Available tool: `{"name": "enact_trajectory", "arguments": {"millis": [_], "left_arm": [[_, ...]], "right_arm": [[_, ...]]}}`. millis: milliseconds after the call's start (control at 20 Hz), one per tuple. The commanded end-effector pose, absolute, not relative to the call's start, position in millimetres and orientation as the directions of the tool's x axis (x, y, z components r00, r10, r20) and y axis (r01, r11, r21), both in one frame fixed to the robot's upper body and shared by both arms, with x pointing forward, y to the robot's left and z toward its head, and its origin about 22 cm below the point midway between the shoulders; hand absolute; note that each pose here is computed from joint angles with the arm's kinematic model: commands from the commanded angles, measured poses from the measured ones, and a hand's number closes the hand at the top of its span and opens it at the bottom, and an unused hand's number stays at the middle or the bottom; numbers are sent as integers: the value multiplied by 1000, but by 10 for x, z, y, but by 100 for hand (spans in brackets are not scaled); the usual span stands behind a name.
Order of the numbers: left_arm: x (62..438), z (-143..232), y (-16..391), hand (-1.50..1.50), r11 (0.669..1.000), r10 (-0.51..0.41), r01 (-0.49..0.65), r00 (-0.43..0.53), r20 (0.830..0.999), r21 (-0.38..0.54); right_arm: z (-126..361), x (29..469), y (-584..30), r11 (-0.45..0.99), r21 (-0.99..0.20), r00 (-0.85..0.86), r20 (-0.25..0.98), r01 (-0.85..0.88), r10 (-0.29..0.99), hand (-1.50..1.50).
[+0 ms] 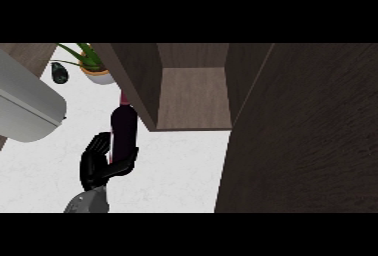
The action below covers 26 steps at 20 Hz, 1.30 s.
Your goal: Pick up the wine, place it into the cabinet and close the cabinet
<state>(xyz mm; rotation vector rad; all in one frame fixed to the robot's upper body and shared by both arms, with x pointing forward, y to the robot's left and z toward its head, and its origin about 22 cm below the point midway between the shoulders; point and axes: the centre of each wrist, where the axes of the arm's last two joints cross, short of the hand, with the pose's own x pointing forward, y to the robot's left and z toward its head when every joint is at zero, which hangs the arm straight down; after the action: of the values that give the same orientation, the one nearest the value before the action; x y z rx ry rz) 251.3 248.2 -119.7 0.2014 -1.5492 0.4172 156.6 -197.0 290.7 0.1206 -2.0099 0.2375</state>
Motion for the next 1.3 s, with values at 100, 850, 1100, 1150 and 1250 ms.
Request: {"name": "enact_trajectory", "arguments": {"millis": [100,850,1100,1150,1250], "left_arm": [[2587,-1080,2454,150,998,67,16,-179,982,-65],[2671,-203,1755,150,974,181,200,-396,900,-107],[2645,164,1415,150,960,246,223,-373,895,-170],[2802,457,1370,150,957,255,229,-367,895,-178],[2790,468,1344,150,963,244,200,-364,899,-180]], "right_arm": [[2881,1392,-1965,956,-100,-421,907,-276,-26,-150],[2918,1500,-2045,970,-91,-410,912,-226,-10,-150],[2904,1323,-2069,966,-83,-406,913,-245,-24,-150],[3010,1462,-2063,966,-100,-418,908,-240,-10,-150],[2820,1354,-2165,961,-99,-401,916,-257,-13,-150]]}}
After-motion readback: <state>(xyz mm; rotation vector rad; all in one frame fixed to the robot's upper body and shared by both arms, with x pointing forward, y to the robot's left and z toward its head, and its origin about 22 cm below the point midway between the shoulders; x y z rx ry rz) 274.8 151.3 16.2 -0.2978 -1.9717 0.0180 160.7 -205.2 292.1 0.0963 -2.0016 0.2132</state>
